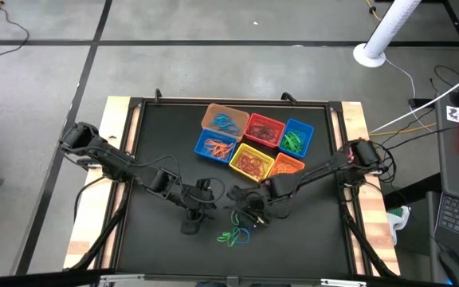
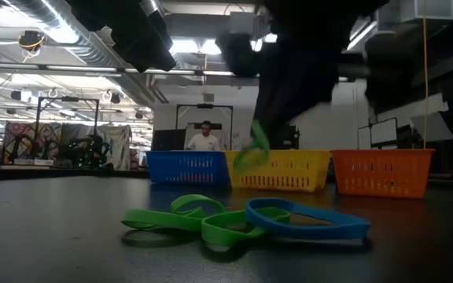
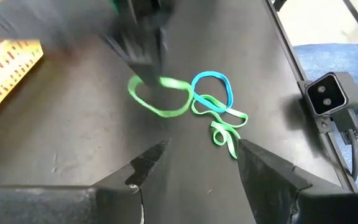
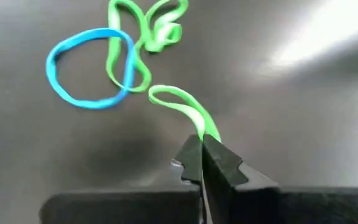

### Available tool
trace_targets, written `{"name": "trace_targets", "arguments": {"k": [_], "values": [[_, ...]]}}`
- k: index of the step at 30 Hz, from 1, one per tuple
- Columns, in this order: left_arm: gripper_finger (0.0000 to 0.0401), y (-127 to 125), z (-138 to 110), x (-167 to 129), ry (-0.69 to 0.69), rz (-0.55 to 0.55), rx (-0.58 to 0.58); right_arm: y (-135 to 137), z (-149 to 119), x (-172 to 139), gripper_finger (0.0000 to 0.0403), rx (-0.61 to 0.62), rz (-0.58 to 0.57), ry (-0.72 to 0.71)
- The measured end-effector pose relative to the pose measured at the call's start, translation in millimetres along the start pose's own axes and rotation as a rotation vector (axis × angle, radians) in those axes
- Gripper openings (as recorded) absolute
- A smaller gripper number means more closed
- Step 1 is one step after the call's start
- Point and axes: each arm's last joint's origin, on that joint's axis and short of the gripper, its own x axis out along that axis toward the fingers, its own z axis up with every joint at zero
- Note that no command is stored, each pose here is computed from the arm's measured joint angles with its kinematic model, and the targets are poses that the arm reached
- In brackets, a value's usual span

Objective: Sort rubber bands into baskets
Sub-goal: Put the green rubber band into the right blue basket

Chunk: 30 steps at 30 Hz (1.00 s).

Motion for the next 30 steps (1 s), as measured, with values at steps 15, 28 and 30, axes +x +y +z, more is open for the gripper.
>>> {"name": "trace_targets", "arguments": {"k": [15, 28, 30], "values": [[0.0180, 0, 1, 0, -0.007, -0.002, 0.032, -28, -38, -123, 0.0006, 0.249, -0.234, 0.240], [0.0180, 0, 1, 0, -0.007, 0.001, 0.032, -50, -136, -188, 0.0005, 0.590, -0.225, 0.560], [0.0180, 1, 1, 0, -0.006, 0.002, 0.031, -53, -153, -195, 0.0005, 0.654, -0.217, 0.602]]}}
